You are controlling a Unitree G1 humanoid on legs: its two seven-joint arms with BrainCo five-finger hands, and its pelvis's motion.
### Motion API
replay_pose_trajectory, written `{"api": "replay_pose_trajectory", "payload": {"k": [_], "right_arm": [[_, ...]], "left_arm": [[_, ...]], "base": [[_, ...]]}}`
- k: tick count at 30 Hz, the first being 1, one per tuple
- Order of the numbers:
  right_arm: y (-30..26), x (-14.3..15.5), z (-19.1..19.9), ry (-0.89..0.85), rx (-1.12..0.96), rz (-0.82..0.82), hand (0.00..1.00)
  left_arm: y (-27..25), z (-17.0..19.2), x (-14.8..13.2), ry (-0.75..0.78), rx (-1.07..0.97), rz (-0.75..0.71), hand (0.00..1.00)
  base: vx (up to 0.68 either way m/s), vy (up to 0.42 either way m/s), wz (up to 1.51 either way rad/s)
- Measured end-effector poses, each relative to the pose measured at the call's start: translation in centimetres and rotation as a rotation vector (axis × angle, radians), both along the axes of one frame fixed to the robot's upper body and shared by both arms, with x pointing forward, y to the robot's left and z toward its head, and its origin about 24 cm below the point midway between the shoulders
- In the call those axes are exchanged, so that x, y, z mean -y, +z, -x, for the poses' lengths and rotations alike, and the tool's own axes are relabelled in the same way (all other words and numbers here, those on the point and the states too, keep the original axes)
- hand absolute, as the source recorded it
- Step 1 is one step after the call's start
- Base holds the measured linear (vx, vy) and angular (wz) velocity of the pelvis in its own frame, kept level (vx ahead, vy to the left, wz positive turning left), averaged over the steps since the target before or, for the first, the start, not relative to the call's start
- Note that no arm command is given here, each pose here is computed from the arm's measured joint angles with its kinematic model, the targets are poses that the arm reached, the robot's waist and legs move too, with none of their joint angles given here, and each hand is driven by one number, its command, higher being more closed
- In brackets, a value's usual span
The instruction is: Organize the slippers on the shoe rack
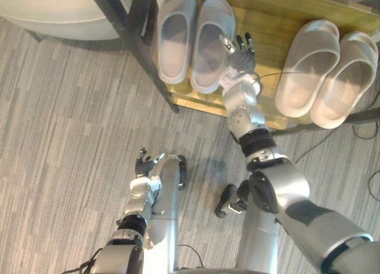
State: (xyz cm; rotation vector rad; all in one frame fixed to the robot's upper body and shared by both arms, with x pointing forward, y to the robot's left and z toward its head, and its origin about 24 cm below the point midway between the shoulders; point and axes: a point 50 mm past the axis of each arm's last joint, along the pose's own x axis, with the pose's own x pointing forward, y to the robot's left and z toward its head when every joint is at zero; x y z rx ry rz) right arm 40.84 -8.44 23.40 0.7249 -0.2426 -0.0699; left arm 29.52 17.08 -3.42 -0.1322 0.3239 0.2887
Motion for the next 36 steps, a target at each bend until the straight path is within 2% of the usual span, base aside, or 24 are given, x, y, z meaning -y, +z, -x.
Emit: {"api": "replay_pose_trajectory", "payload": {"k": [10,15,21,26,30,33,34,36], "right_arm": [[0.1,0.5,-0.1,-0.001,0.004,0.003,0.00],[-1.1,1.7,-0.1,-0.051,-0.003,0.158,0.00],[-3.7,3.8,0.6,-0.131,-0.008,0.454,0.00],[-5.7,3.8,2.8,-0.138,0.055,0.584,0.00],[-9.5,3.4,6.1,-0.087,0.070,0.688,0.00],[-14.6,3.7,9.1,-0.025,-0.040,0.753,0.00],[-18.2,3.8,11.1,0.030,-0.144,0.802,0.00],[-20.0,4.1,12.3,0.060,-0.202,0.822,0.00]], "left_arm": [[-0.1,0.0,0.0,0.000,-0.004,0.000,0.00],[-0.9,0.7,-0.2,0.033,-0.036,0.030,0.00],[-2.7,2.8,-0.6,0.030,-0.105,0.007,0.00],[-4.8,5.2,-0.2,-0.001,-0.191,0.000,0.00],[-6.4,7.2,0.3,-0.063,-0.270,-0.023,0.00],[-7.4,8.5,1.2,-0.152,-0.322,-0.063,0.00],[-8.1,9.3,1.7,-0.219,-0.369,-0.095,0.00],[-8.5,9.8,2.0,-0.267,-0.397,-0.112,0.00]], "base": [[0.00,0.000,0.00],[-0.01,-0.013,-0.05],[0.02,-0.008,-0.05],[0.05,0.014,-0.07],[0.06,0.053,-0.11],[0.10,0.038,-0.10],[0.15,0.021,-0.05],[0.12,0.007,0.03]]}}
